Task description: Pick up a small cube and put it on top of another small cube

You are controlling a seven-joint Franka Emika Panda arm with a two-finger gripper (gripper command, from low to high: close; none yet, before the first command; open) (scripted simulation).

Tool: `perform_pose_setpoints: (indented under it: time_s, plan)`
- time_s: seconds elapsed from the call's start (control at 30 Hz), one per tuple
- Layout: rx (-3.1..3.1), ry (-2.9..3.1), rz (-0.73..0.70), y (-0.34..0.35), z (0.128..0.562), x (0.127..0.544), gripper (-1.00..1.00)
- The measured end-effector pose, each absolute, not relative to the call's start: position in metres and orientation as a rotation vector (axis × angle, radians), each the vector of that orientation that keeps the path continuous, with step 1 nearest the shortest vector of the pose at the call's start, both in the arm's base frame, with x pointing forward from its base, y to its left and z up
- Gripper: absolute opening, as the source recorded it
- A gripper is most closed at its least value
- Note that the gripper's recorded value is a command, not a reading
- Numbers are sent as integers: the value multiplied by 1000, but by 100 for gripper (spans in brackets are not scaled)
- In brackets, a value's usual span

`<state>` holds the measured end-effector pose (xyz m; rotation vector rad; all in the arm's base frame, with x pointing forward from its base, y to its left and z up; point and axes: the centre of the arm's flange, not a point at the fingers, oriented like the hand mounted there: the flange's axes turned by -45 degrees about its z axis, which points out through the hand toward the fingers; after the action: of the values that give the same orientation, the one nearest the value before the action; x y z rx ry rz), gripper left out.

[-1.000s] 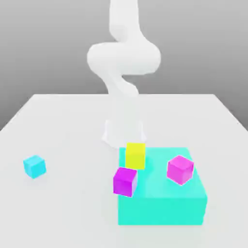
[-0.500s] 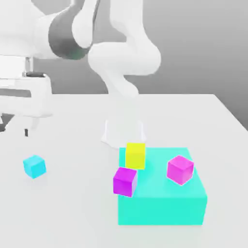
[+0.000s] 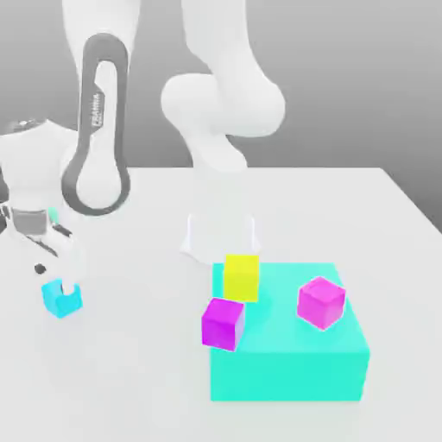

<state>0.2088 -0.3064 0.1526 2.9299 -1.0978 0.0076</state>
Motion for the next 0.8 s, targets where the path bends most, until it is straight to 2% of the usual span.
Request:
perform_pose_setpoints:
  time_s: [0.1, 0.13, 0.37, 0.8]
  plan:
    - [2935, -1104, 3, -303, 135, 208, 0]
    - [2936, -1106, 1, -302, 131, 207, -100]
    - [2938, -1108, 0, -301, 130, 207, -100]
    - [2935, -1110, 4, -303, 191, 207, -100]
